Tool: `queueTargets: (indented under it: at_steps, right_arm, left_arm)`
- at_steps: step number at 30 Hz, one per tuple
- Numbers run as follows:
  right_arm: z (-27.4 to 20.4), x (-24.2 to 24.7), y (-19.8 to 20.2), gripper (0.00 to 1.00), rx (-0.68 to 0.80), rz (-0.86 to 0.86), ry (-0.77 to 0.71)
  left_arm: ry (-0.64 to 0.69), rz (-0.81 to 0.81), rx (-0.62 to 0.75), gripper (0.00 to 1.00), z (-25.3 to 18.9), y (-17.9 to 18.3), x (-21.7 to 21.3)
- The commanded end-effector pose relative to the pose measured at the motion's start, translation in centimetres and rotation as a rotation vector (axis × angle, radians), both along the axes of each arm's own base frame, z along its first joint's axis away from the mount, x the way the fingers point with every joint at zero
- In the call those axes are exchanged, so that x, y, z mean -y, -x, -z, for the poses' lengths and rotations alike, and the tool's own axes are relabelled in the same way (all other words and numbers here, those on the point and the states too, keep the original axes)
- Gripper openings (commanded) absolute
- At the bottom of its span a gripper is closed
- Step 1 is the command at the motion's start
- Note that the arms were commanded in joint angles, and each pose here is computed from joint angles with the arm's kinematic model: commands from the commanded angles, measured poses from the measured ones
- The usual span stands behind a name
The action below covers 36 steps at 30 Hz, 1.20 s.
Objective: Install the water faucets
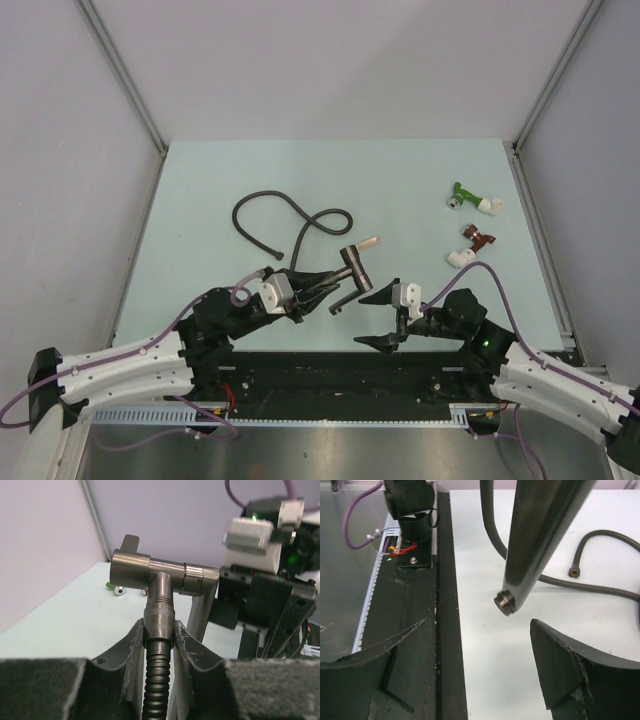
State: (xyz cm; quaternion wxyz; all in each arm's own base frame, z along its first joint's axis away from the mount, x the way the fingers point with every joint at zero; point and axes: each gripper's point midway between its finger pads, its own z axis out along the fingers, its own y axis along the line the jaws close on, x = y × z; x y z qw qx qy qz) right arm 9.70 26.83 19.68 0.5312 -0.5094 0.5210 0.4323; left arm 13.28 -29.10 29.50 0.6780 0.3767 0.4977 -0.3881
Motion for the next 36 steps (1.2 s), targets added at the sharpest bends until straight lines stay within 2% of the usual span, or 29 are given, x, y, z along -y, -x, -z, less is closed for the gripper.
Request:
queueTargets:
  at_steps: [1,3,7,12,17,27,36]
  right_arm:
    - [-3.1,-0.4,-1.3,0.84,0.038,0.087,-0.279]
    - [-3.8,-0.3,-1.5,0.84,0.058,0.099,-0.334]
    - [-2.5,-1.1,-2.0,0.86,0.049,0.093,-0.314]
    - [-3.0,-1.7,-2.8,0.89,0.094,0.101,-0.355]
    - [-2.8,-3.2,-1.7,0.89,0.086,-0.016,-0.354]
    - [-3.0,-4.5,1.9,0.79,0.010,-0.265,-0.389]
    - [-3.7,-4.3,1.0,0.75,0.005,-0.216,-0.415]
  left_arm:
    - [0.230,-0.048,0.072,0.00,-8.1,-0.5,-1.4]
    - [0.232,-0.042,0.070,0.00,-8.3,-0.5,-1.2]
    - [0.233,-0.020,0.061,0.00,-8.7,-0.3,-0.5]
    - [0.235,0.027,0.048,0.00,-9.1,0.2,0.4]
    - [0.226,0.035,0.050,0.00,-9.3,0.2,0.7]
    - [0.231,0.044,0.040,0.00,-9.9,0.0,1.0]
    - [0.263,0.073,0.026,0.00,-10.1,0.5,0.6]
